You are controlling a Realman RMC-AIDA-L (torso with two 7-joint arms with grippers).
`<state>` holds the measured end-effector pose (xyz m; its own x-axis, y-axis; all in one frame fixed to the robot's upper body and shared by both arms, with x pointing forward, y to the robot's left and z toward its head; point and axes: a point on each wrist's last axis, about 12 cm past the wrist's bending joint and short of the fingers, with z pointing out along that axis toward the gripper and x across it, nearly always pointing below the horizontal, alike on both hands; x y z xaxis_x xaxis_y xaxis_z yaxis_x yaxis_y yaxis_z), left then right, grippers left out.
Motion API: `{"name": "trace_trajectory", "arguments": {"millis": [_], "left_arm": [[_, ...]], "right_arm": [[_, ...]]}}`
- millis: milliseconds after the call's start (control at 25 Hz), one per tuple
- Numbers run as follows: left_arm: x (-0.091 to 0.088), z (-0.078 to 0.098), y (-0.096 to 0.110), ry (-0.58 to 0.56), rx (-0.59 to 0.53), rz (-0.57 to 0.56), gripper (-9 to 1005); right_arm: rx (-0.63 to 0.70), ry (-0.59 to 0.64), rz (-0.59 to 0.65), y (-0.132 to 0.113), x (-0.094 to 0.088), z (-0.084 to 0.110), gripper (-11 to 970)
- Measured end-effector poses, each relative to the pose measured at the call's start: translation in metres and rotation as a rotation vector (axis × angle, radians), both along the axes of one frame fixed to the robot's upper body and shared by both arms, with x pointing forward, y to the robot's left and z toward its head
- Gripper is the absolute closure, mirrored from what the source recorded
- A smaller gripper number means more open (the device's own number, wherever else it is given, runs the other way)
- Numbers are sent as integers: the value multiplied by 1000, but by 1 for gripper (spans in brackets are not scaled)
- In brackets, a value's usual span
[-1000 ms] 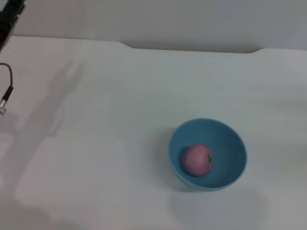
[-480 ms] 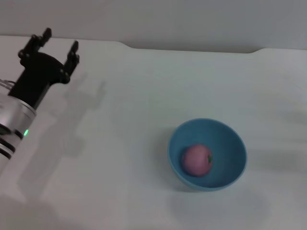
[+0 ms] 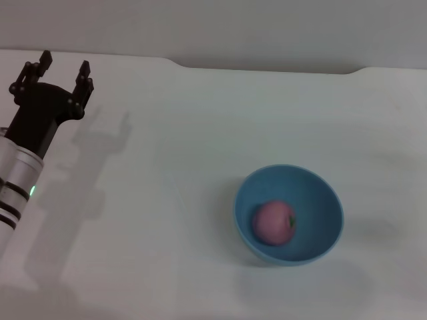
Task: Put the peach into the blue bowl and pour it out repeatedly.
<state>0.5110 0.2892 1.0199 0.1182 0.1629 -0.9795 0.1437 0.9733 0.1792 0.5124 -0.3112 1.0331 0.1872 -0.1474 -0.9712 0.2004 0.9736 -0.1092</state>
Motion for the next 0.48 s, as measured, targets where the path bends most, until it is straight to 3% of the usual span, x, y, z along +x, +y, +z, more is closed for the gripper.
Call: {"name": "trace_trajectory", "arguments": {"millis": [480], "left_arm": [[0, 0, 0, 7, -63, -3, 393]], "right_arm": [[-23, 43, 20, -3, 11, 0, 484]]}}
